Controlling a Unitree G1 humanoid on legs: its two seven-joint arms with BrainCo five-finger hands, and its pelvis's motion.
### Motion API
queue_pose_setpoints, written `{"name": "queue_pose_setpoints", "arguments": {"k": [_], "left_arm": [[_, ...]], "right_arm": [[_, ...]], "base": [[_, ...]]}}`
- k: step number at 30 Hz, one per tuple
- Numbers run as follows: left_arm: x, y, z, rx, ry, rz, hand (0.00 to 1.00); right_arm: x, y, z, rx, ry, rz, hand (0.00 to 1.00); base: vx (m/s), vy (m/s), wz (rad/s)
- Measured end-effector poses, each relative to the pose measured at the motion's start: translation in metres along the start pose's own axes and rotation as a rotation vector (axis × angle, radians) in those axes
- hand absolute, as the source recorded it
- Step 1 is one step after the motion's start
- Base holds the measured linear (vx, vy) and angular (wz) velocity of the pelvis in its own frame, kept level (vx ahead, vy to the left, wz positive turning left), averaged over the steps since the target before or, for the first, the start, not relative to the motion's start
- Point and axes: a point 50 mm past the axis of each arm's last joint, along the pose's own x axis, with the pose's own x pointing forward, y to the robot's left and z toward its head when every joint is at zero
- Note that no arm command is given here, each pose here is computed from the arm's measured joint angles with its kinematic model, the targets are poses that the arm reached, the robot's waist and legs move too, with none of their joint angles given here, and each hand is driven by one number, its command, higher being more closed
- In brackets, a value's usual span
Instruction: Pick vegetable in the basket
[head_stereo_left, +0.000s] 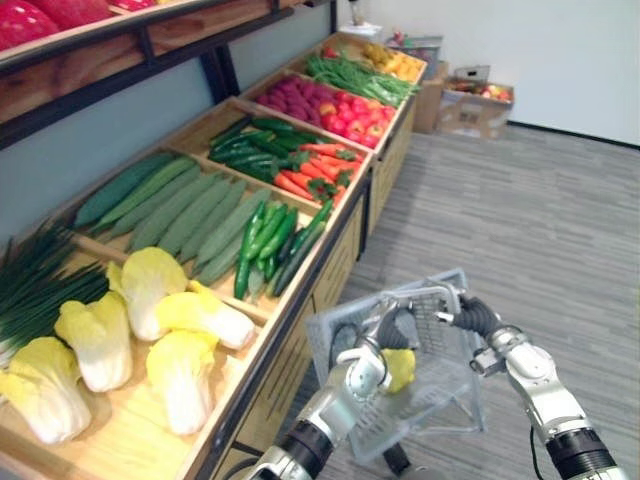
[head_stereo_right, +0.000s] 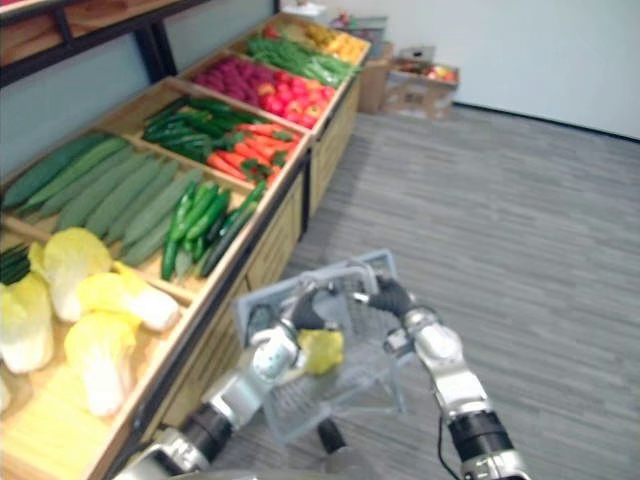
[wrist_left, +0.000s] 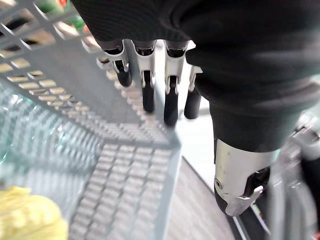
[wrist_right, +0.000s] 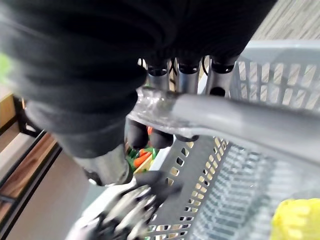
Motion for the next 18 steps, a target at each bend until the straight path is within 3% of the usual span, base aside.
{"name": "queue_pose_setpoints", "arguments": {"k": [3,5,10,18], "left_arm": [[-0.002,0.034,0.016,-0.021,-0.11,0.13,0.0],[-0.008,0.038,0.017,-0.022,-0.124,0.144,0.0],[-0.037,0.037,-0.001,-0.041,-0.075,0.097,0.0],[-0.046,0.038,-0.005,-0.05,-0.055,0.101,0.0]], "right_arm": [[-0.018,-0.008,-0.045,0.074,0.181,-0.1,1.0],[-0.026,-0.01,-0.06,0.115,0.242,-0.14,1.0],[-0.044,-0.009,-0.087,0.207,0.352,-0.232,1.0],[-0.06,0.0,-0.105,0.32,0.411,-0.283,1.0]], "base": [[-0.04,-0.047,0.51],[-0.04,-0.047,0.57],[-0.02,-0.034,0.45],[0.0,-0.024,0.03]]}}
